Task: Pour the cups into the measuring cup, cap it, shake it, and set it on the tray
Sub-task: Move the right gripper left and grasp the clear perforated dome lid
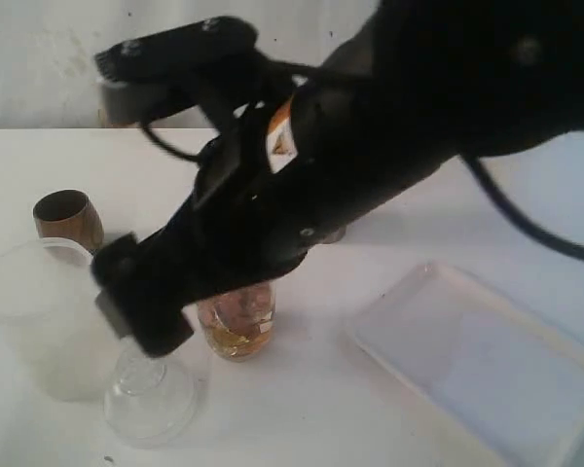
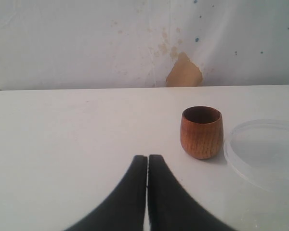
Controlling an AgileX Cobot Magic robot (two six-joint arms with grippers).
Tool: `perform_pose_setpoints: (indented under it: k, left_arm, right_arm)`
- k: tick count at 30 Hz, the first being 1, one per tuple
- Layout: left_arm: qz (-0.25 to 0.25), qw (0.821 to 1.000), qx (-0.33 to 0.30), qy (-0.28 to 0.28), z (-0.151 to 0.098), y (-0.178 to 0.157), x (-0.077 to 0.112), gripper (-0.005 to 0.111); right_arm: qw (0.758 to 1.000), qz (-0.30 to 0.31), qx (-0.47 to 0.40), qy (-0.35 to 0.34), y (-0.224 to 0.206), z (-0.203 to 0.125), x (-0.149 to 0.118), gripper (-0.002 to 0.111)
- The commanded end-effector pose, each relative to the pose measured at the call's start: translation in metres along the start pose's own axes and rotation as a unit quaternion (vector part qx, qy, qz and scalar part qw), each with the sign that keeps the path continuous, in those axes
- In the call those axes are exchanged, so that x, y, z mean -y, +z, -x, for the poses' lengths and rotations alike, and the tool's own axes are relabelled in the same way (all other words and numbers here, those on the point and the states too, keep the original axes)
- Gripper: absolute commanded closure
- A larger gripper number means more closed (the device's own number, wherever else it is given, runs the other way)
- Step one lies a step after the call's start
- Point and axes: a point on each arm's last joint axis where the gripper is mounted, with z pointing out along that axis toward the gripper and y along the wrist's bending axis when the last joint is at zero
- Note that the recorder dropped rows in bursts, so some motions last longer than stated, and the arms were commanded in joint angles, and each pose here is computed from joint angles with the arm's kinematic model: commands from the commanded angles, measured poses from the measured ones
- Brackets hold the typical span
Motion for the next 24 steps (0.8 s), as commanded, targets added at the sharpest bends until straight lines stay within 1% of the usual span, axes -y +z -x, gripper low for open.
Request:
perform_pose_setpoints:
  k: [1, 3, 7, 15, 19, 21, 24]
  left_arm:
    - [-0.001, 1.000, 0.007, -0.005, 0.000, 0.000, 0.000, 0.106]
    - [-0.001, 1.000, 0.007, -0.005, 0.000, 0.000, 0.000, 0.106]
    - [-0.001, 1.000, 0.007, -0.005, 0.000, 0.000, 0.000, 0.106]
    - [-0.001, 1.000, 0.007, -0.005, 0.000, 0.000, 0.000, 0.106]
    - [-0.001, 1.000, 0.007, -0.005, 0.000, 0.000, 0.000, 0.106]
    - [-0.001, 1.000, 0.007, -0.005, 0.000, 0.000, 0.000, 0.106]
    - [-0.001, 1.000, 0.007, -0.005, 0.000, 0.000, 0.000, 0.106]
  right_arm:
    - [0.995, 0.025, -0.074, -0.053, 0.041, -0.004, -0.019, 0.003]
    - [0.993, 0.029, -0.099, -0.052, 0.062, -0.006, -0.023, 0.003]
    - [0.990, 0.023, -0.125, -0.053, 0.091, -0.005, -0.022, 0.003]
    - [0.991, 0.016, -0.118, -0.056, 0.135, 0.013, -0.022, 0.003]
    - [0.990, 0.016, -0.127, -0.054, 0.151, 0.014, -0.022, 0.003]
    - [0.989, 0.006, -0.135, -0.059, 0.161, 0.011, -0.017, 0.003]
    - [0.989, -0.003, -0.143, -0.038, 0.170, 0.011, -0.006, 0.003]
